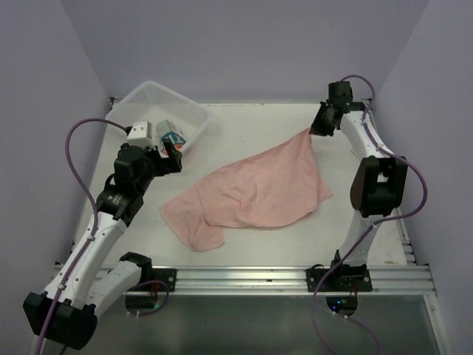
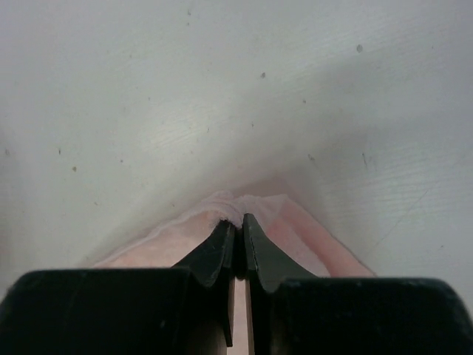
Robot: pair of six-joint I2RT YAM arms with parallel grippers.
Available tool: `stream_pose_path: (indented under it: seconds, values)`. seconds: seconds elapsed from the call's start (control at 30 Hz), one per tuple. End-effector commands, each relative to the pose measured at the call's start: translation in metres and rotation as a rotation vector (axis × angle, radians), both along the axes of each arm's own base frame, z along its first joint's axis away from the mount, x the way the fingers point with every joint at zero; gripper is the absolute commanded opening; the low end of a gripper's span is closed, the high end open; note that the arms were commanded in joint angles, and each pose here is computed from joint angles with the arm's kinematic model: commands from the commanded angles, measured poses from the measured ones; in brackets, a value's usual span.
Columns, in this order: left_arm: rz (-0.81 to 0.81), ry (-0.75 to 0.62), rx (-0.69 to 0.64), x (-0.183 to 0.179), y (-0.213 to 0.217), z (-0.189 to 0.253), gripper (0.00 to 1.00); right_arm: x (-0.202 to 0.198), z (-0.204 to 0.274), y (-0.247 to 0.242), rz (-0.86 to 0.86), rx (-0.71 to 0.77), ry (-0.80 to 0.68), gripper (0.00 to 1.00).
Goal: Roll the towels
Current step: Move the towel to the center of the board
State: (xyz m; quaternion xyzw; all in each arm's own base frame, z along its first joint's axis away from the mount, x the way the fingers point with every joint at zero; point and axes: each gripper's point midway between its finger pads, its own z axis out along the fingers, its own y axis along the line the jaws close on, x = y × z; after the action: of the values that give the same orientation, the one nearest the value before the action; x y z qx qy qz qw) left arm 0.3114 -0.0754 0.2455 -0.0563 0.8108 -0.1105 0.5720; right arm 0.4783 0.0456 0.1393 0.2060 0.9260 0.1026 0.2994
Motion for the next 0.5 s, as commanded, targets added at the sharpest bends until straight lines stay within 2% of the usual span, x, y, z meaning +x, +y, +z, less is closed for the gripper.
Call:
stream_pose_path:
  seconds: [0.0,0.07,0.13,0.17,0.27,0.33,0.43,0.47]
  values:
    - [-0.074,-0.046,-0.003,0.007,-0.015,0.009,1.00,0.007,0.006,-0.015,-0.016,-0.082,0.058,0.10]
    - [-0.095,-0.029,-0.002,0.008,-0.020,0.004,1.00,0.015,0.007,-0.027,-0.050,-0.142,0.063,0.13]
    - [-0.113,-0.021,-0.003,0.008,-0.025,0.002,1.00,0.014,0.008,-0.036,-0.077,-0.176,0.072,0.28]
    - [-0.120,-0.013,-0.003,0.009,-0.027,-0.001,1.00,0.012,0.012,-0.041,-0.093,-0.197,0.064,0.42]
    - [-0.138,0.008,-0.004,0.010,-0.030,-0.006,1.00,0.005,0.023,-0.045,-0.106,-0.209,0.031,0.55]
    - [-0.149,0.027,-0.005,0.011,-0.033,-0.011,1.00,0.000,0.024,-0.047,-0.101,-0.220,0.022,0.59]
    - [-0.151,0.044,-0.004,0.011,-0.034,-0.015,1.00,-0.011,0.028,-0.046,-0.088,-0.221,0.020,0.60]
    - [-0.149,0.053,-0.003,0.012,-0.034,-0.017,1.00,-0.021,0.015,-0.045,-0.084,-0.220,0.047,0.60]
